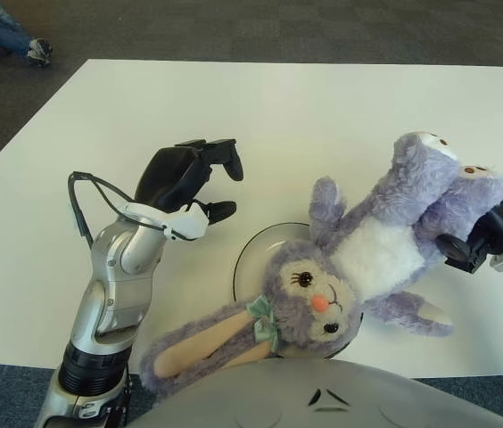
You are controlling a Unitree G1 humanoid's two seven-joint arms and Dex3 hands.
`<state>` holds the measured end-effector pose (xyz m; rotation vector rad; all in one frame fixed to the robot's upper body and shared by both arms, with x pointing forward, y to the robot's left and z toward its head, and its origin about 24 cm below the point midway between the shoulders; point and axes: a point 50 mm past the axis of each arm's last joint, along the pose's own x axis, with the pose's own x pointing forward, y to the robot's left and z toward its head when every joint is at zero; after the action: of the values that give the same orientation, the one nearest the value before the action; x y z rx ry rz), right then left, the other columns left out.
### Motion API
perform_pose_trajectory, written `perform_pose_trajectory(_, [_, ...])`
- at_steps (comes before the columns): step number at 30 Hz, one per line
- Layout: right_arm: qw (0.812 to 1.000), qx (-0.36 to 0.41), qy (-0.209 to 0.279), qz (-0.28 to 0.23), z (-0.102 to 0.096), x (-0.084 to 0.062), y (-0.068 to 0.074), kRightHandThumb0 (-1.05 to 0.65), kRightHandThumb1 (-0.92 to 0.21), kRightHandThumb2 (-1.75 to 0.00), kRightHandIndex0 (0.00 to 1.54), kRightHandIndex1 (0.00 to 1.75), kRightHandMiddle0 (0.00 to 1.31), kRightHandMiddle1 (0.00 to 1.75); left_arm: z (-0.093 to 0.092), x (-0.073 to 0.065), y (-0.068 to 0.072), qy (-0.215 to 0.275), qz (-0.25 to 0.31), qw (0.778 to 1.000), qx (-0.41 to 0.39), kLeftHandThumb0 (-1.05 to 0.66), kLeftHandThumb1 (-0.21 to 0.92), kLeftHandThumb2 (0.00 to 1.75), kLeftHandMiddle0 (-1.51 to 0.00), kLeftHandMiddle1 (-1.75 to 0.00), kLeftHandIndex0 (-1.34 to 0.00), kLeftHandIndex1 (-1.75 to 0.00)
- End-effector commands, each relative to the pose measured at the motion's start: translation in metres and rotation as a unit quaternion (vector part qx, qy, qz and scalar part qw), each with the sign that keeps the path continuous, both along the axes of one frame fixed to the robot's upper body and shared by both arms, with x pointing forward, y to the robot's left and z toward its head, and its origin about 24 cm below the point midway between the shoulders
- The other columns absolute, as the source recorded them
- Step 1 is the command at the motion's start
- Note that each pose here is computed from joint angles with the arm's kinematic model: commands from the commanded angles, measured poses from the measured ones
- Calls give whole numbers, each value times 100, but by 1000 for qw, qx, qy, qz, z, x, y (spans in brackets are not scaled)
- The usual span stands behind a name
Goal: Put the doll into the plate.
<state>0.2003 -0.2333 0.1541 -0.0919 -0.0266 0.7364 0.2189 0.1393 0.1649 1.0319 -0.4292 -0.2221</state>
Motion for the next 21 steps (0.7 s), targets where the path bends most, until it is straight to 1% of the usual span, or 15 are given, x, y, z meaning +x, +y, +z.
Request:
perform_pose_trajectory(1, [1000,-2,-3,0,3,-1,-3,-42,-51,-89,4,159,60,151,2,3,0,-4,8,1000,3,-1,20,134,-65,-175,-73,-137])
perform_pose_trajectory(13, [1000,-2,-2,-1,3,-1,-4,-42,-52,-89,4,158,60,151,1,4,-1,-8,10,1000,1,-1,18,133,-66,-175,-77,-131])
perform_pose_trajectory(14, [999,15,-11,28,9,-13,-11,-42,-52,-89,4,158,60,151,1,4,-1,-9,10,1000,1,-1,18,133,-66,-175,-77,-131])
perform_pose_trajectory(15, [998,26,-20,50,14,-22,-17,-50,-55,-86,4,144,48,145,1,4,-2,-10,10,1000,1,-1,18,134,-66,-175,-77,-131])
perform_pose_trajectory(16, [998,28,-26,58,18,-25,-17,-62,-63,-78,6,116,31,134,1,4,-2,-11,10,1000,2,-1,18,134,-67,-175,-78,-131])
perform_pose_trajectory(17, [997,28,-29,62,20,-26,-17,-66,-66,-74,7,105,25,130,1,4,-2,-12,10,1000,3,-1,18,134,-67,-175,-78,-131])
perform_pose_trajectory(18, [998,24,-28,55,20,-23,-15,-72,-71,-68,7,88,16,123,0,4,-2,-13,10,1000,4,-1,17,135,-67,-175,-78,-132])
perform_pose_trajectory(19, [998,19,-26,48,20,-23,-15,-76,-74,-64,9,77,10,120,0,5,-2,-13,9,1000,4,-1,17,135,-67,-175,-78,-132])
perform_pose_trajectory(20, [999,17,-25,44,20,-23,-15,-80,-76,-61,11,70,6,120,0,5,-2,-12,9,1000,3,-1,17,135,-68,-175,-78,-132])
perform_pose_trajectory(21, [999,16,-24,42,20,-23,-15,-81,-77,-60,11,68,5,120,0,5,-2,-12,9,1000,3,-1,17,136,-68,-175,-78,-132])
